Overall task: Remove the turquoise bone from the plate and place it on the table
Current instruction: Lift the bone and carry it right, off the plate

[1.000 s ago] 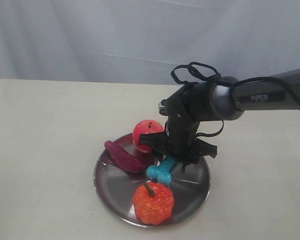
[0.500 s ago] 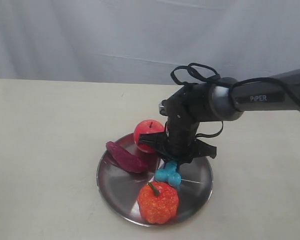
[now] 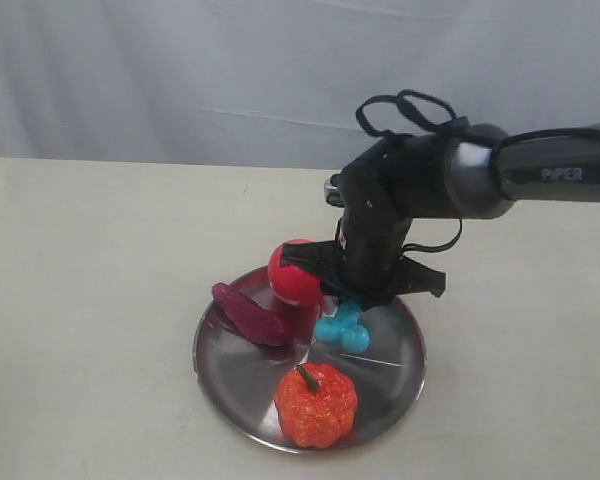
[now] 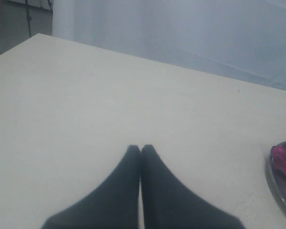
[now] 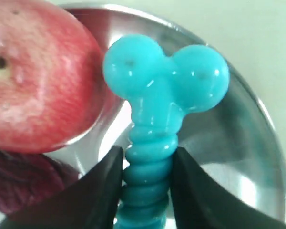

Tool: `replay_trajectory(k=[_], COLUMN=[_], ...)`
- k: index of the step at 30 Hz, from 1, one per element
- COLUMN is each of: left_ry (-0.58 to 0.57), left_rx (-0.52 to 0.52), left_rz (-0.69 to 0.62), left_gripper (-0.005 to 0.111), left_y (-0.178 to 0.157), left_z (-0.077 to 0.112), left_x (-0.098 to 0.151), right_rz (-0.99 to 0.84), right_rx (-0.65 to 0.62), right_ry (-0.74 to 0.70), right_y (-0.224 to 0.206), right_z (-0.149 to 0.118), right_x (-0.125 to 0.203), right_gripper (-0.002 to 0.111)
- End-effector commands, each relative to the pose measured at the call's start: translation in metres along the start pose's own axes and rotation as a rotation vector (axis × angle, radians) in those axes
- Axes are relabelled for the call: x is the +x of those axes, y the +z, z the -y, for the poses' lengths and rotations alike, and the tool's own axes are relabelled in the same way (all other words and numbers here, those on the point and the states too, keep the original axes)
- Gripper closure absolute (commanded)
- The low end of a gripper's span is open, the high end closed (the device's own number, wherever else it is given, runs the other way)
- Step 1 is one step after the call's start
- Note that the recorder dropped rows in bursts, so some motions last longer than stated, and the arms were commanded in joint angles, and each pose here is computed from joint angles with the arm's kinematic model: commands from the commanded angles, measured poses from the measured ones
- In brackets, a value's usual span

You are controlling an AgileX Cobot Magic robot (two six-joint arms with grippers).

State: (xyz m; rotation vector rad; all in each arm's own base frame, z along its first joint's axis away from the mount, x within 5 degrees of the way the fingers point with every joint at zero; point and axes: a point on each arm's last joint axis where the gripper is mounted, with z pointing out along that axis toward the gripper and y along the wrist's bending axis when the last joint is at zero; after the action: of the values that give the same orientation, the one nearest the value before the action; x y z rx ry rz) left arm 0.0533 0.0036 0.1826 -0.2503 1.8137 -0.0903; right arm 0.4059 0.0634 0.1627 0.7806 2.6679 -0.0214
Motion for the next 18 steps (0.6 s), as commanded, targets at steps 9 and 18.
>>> replay_trajectory(k=[9, 18], left_ry=[0.000, 0.000], left_rx=[0.005, 0.005], left_rz=[0.003, 0.003], left_gripper=[0.107, 0.107], left_y=[0.000, 0.000], left_z=[0.000, 0.000], left_x=[0.000, 0.000], right_rz=[0.153, 0.115], right_rx=[0.005, 0.091], right_ry=[-0.230, -0.262], right_y=[-0.147, -0.182], right_z=[0.047, 0.136], right_x=[-0.018, 0.005], right_gripper=[0.108, 0.108])
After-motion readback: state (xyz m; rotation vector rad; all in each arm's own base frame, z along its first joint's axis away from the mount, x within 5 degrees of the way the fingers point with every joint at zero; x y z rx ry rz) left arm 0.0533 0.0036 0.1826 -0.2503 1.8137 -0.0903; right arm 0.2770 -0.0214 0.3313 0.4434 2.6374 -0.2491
